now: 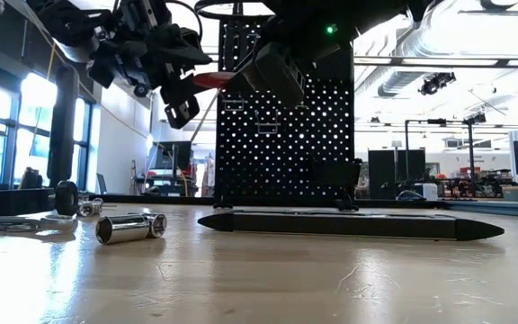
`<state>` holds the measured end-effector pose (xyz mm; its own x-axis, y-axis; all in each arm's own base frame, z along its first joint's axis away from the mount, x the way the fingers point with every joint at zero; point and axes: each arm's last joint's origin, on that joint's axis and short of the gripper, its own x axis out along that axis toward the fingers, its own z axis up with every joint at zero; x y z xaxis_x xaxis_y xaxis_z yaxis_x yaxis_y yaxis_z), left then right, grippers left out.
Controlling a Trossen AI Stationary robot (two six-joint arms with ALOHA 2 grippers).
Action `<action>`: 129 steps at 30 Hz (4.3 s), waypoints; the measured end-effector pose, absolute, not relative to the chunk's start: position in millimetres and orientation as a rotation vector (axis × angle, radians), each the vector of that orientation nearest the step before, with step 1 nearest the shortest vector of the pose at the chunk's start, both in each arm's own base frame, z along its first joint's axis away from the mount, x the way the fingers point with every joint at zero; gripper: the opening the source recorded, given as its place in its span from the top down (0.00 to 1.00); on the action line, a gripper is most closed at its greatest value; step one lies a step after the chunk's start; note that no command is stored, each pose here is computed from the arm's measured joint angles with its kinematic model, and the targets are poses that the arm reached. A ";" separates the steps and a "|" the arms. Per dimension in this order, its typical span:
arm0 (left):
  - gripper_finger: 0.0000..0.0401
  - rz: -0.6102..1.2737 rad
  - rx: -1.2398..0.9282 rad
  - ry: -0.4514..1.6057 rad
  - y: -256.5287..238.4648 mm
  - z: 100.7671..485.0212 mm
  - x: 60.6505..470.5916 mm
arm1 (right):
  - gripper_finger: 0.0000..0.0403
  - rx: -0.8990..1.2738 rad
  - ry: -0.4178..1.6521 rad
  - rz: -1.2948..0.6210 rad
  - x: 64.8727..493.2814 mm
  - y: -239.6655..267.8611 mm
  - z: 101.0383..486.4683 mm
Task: Hang tools onto peg board
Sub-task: Hang the allen wrench on the peg board
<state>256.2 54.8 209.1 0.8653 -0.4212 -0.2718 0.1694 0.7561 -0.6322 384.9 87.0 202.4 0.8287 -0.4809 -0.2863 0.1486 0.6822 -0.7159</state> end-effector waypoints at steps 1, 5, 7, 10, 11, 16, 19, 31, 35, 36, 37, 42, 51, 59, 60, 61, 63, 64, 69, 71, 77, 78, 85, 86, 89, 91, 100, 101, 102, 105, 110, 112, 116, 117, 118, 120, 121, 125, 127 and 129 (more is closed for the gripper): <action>0.66 -0.332 -0.639 0.419 54.8 209.1 256.2 | 0.76 -0.742 0.484 -0.369 384.9 86.9 202.4; 0.71 -0.330 -0.647 0.421 54.8 209.0 256.2 | 0.76 -0.742 0.483 -0.367 385.0 87.1 202.5; 0.74 -0.330 -0.648 0.421 54.9 209.0 256.1 | 0.76 -0.741 0.482 -0.366 385.1 87.2 202.7; 0.79 -0.329 -0.647 0.420 54.9 208.9 256.3 | 0.76 -0.740 0.480 -0.364 385.1 87.3 202.9; 0.81 -0.330 -0.646 0.419 55.0 209.0 256.3 | 0.76 -0.740 0.480 -0.364 385.1 87.3 202.9; 0.87 -0.338 -0.641 0.409 54.7 210.1 256.7 | 0.76 -0.740 0.479 -0.369 385.0 87.6 203.3; 0.89 -0.341 -0.632 0.407 54.7 210.2 256.8 | 0.76 -0.740 0.480 -0.370 385.0 87.6 203.2; 0.90 -0.356 -0.574 0.371 55.1 212.8 257.6 | 0.73 -0.753 0.486 -0.431 383.0 91.8 204.6; 0.91 -0.403 -0.557 0.341 55.3 217.1 257.6 | 0.69 -0.789 0.529 -0.536 378.8 92.9 202.4; 0.91 -0.414 -0.549 0.329 55.0 218.9 258.0 | 0.67 -0.796 0.537 -0.559 378.2 93.2 201.6; 0.91 -0.417 -0.545 0.320 55.6 219.8 258.2 | 0.66 -0.807 0.552 -0.591 377.2 92.8 201.0; 0.91 -0.394 -0.500 0.291 58.1 225.8 260.0 | 0.62 -0.820 0.578 -0.699 367.6 99.2 205.6; 0.91 -0.360 -0.434 0.284 63.0 237.3 265.1 | 0.61 -0.776 0.544 -0.774 349.0 109.0 228.7; 0.91 -0.322 -0.394 0.294 64.7 237.2 265.7 | 0.61 -0.791 0.522 -0.819 334.7 120.9 243.2; 0.91 -0.317 -0.389 0.293 64.8 237.2 265.8 | 0.61 -0.790 0.519 -0.820 333.2 122.2 244.1; 0.91 -0.311 -0.380 0.289 65.0 237.4 265.9 | 0.61 -0.785 0.516 -0.821 331.5 123.4 244.8; 0.91 -0.300 -0.358 0.282 65.2 238.2 265.5 | 0.61 -0.771 0.514 -0.815 326.9 125.6 245.3; 0.91 -0.287 -0.339 0.273 65.6 239.1 265.5 | 0.61 -0.758 0.509 -0.817 324.4 126.7 245.6; 0.91 -0.226 -0.231 0.220 67.0 247.4 264.0 | 0.61 -0.719 0.514 -0.803 310.6 134.2 237.9; 0.91 -0.210 -0.174 0.186 67.1 255.0 266.5 | 0.61 -0.680 0.516 -0.790 305.1 136.2 233.2; 0.91 -0.117 0.024 0.112 63.8 280.2 275.8 | 0.61 -0.516 0.565 -0.744 285.7 138.5 218.9; 0.91 -0.103 0.056 0.104 63.5 284.2 277.0 | 0.61 -0.489 0.580 -0.738 282.3 138.8 216.9; 0.91 0.079 0.298 0.030 67.9 319.8 283.4 | 0.61 -0.359 0.640 -0.746 266.1 137.8 206.5; 0.91 0.117 0.339 0.024 69.1 325.3 283.8 | 0.61 -0.353 0.637 -0.747 265.0 138.1 204.9; 0.91 0.232 0.455 0.017 72.5 340.8 284.3 | 0.61 -0.343 0.639 -0.753 261.4 137.1 198.9; 0.91 0.293 0.513 0.014 74.2 350.7 284.2 | 0.61 -0.330 0.645 -0.757 259.0 135.7 194.5; 0.91 0.446 0.572 0.087 95.6 384.1 291.0 | 0.61 -0.311 0.624 -0.767 255.9 131.2 179.3; 0.91 0.452 0.568 0.102 99.2 386.5 292.9 | 0.61 -0.308 0.621 -0.765 256.9 130.8 178.6; 0.91 0.455 0.559 0.118 103.1 388.2 295.5 | 0.61 -0.308 0.618 -0.762 258.0 130.6 178.2; 0.91 0.466 0.535 0.156 113.7 391.8 303.2 | 0.61 -0.307 0.610 -0.755 260.7 130.8 178.5; 0.91 0.469 0.528 0.201 121.8 397.3 313.6 | 0.61 -0.317 0.601 -0.743 263.0 132.2 179.4; 0.91 0.475 0.521 0.211 123.6 400.7 315.9 | 0.61 -0.316 0.603 -0.742 263.1 132.2 179.2; 0.91 0.494 0.508 0.251 127.6 398.3 317.8 | 0.61 -0.316 0.605 -0.740 263.1 132.2 179.2; 0.91 0.500 0.501 0.255 128.2 397.9 317.5 | 0.61 -0.315 0.605 -0.740 263.1 132.3 179.2; 0.91 0.506 0.497 0.258 129.2 397.7 317.0 | 0.61 -0.317 0.606 -0.739 263.1 132.2 179.1; 0.91 0.516 0.483 0.266 130.8 397.3 315.8 | 0.61 -0.323 0.609 -0.737 263.1 132.3 179.1; 0.91 0.519 0.478 0.273 132.1 396.5 315.2 | 0.61 -0.323 0.609 -0.737 263.1 132.3 179.1; 0.91 0.537 0.454 0.297 137.9 394.2 312.3 | 0.61 -0.330 0.612 -0.735 263.1 132.3 179.0; 0.91 0.547 0.440 0.300 140.7 393.8 311.0 | 0.61 -0.329 0.612 -0.735 263.1 132.3 179.0; 0.91 0.557 0.423 0.309 143.8 392.8 309.4 | 0.61 -0.329 0.611 -0.735 263.2 132.3 179.1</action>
<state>309.4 143.8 392.8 0.8067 0.5668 -0.1673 -0.4424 0.7668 0.4650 263.2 132.3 179.1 0.5807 -0.7081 -0.4017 0.5238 0.7027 -0.4815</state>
